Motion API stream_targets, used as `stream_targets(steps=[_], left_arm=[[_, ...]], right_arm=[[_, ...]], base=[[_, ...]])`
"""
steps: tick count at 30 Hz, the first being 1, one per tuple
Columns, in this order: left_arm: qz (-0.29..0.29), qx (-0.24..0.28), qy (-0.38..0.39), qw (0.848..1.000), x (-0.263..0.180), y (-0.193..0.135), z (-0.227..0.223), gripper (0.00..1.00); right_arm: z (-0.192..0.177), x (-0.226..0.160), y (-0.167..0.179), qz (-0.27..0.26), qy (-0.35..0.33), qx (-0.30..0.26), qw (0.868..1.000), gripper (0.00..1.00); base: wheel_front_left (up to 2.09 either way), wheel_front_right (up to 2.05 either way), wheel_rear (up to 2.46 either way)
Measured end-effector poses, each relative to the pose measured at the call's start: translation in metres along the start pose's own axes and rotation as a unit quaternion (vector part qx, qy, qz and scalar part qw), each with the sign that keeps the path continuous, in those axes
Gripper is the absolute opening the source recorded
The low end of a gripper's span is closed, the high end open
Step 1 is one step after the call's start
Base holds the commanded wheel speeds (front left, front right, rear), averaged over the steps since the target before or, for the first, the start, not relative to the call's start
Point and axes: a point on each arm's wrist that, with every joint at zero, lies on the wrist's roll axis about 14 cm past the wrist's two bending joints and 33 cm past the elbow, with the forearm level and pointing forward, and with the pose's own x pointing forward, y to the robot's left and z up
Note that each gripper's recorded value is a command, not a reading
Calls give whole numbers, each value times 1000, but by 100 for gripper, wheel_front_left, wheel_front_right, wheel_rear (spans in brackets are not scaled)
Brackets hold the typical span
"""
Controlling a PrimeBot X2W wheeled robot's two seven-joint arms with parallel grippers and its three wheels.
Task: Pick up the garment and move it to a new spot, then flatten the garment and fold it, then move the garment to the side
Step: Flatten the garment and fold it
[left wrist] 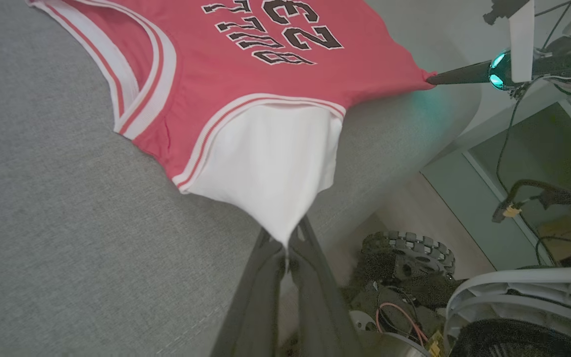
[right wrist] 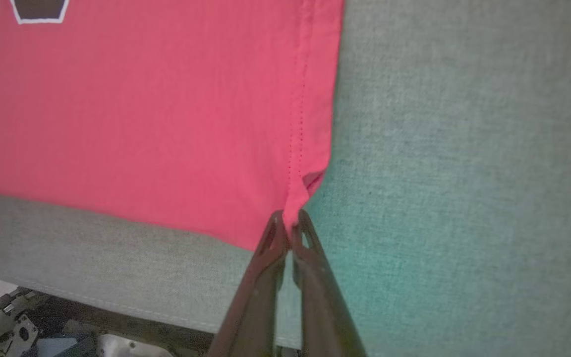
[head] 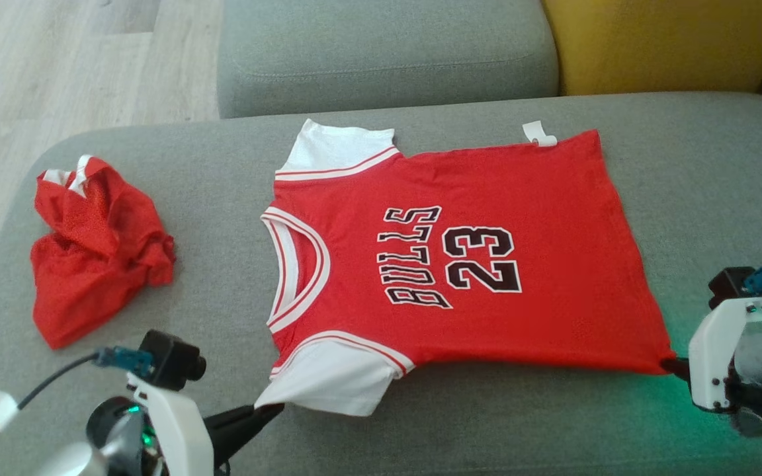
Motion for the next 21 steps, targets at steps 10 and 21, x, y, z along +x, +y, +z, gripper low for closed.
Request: stream_targets(steps=[10, 21], left_arm=[[22, 40, -12, 999, 7, 17, 30, 0], [33, 69, -15, 997, 41, 48, 74, 0]], right_arm=[[12, 1, -4, 6, -9, 10, 1000, 0], [63, 9, -24, -29, -27, -8, 999, 0]], base=[[0, 0, 0], [0, 0, 0]])
